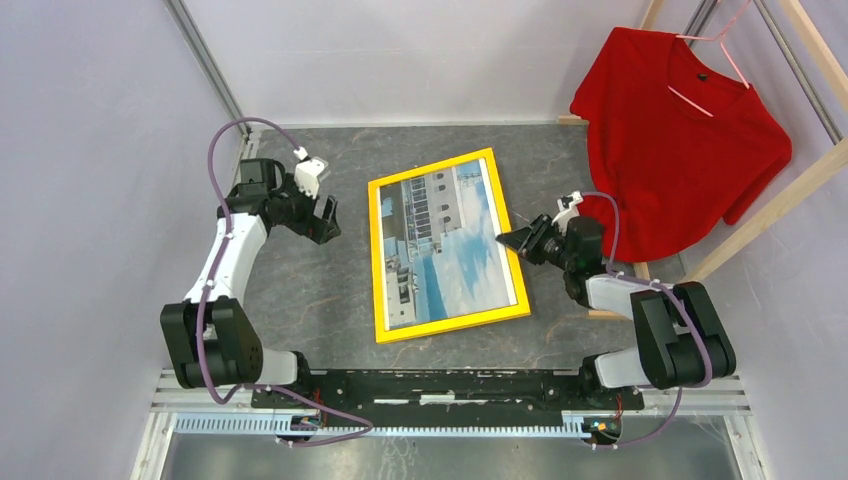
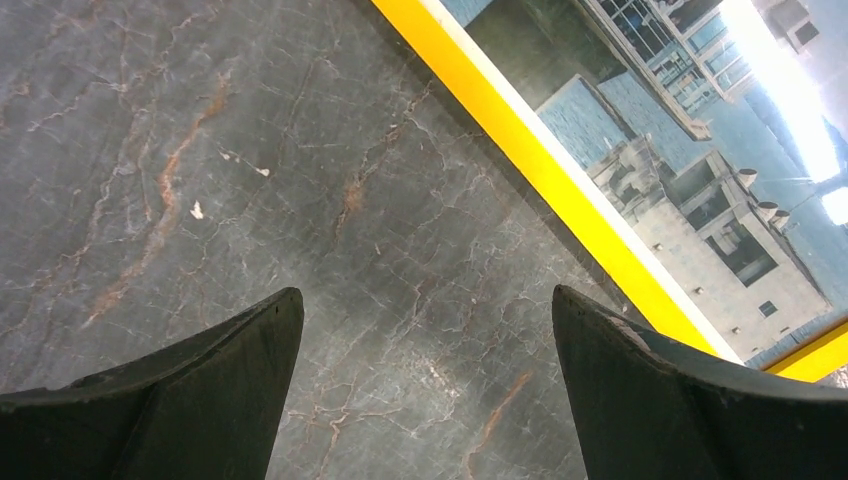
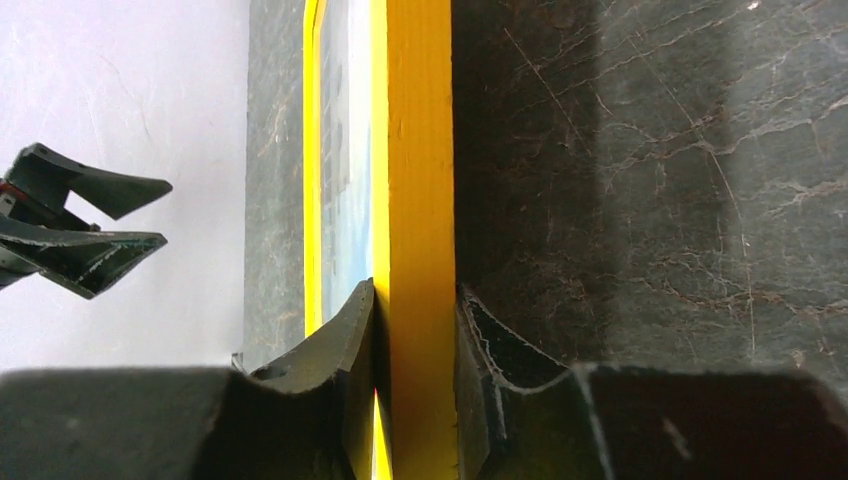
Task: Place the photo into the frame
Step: Turn over the photo frame at the center of the board.
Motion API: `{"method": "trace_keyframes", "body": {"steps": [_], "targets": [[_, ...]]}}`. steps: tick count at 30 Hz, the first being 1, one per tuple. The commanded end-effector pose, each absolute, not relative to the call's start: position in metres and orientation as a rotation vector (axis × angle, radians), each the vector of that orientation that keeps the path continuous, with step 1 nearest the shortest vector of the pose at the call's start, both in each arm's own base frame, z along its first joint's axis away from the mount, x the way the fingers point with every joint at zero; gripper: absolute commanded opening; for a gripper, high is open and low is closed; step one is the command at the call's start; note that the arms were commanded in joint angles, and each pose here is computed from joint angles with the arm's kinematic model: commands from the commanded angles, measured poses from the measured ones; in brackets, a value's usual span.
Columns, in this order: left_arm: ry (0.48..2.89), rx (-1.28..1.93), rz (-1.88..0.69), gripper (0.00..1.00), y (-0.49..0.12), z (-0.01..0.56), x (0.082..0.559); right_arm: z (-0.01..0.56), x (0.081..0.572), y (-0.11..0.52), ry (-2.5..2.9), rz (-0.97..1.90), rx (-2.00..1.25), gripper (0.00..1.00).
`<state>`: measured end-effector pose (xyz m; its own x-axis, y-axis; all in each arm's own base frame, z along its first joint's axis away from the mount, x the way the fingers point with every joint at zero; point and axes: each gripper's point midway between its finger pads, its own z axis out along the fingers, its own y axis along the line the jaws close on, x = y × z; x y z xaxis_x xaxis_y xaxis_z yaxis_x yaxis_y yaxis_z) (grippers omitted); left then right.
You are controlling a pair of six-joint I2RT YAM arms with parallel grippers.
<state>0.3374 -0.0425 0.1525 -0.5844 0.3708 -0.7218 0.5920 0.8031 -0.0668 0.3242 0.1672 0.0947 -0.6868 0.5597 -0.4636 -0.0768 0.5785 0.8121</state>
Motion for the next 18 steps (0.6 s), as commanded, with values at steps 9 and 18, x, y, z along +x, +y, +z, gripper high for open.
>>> {"method": "trace_keyframes", "body": {"steps": [9, 18], "targets": [[2.236, 0.596, -0.413, 1.00, -0.044, 0.140, 0.352, 0.090, 0.357, 0.183, 1.948, 0.944, 0.322, 0.74], [2.229, 0.513, -0.381, 1.00, -0.037, 0.134, 0.362, 0.064, 0.355, 0.157, 2.091, 0.664, 0.279, 0.98]]}}
